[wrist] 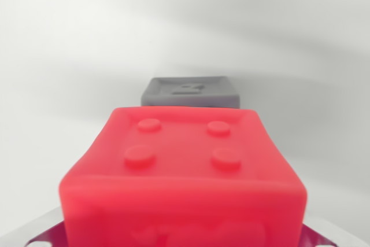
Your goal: Destack cube
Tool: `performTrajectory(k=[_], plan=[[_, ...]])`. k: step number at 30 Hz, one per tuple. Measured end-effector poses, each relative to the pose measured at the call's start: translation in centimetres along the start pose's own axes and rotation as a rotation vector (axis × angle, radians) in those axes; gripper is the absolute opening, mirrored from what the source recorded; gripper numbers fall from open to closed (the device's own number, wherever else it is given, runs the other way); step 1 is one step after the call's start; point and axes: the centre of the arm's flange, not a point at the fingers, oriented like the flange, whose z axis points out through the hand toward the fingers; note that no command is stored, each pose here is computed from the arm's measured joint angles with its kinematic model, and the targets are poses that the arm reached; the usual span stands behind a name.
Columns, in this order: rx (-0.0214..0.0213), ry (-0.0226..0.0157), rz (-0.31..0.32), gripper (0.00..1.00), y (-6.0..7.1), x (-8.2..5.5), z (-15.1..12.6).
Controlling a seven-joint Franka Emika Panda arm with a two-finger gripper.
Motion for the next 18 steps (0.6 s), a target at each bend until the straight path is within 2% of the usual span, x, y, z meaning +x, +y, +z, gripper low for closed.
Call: performTrajectory(k=[11,14,18], plan=[[0.0013,0.0025,0.000,0.00,0.0,0.0,-3.3],[0.0045,0.0041,0.002,0.00,0.1,0.1,-3.8],[-0.0047,-0.0018,0.011,0.00,0.9,0.4,-3.4]])
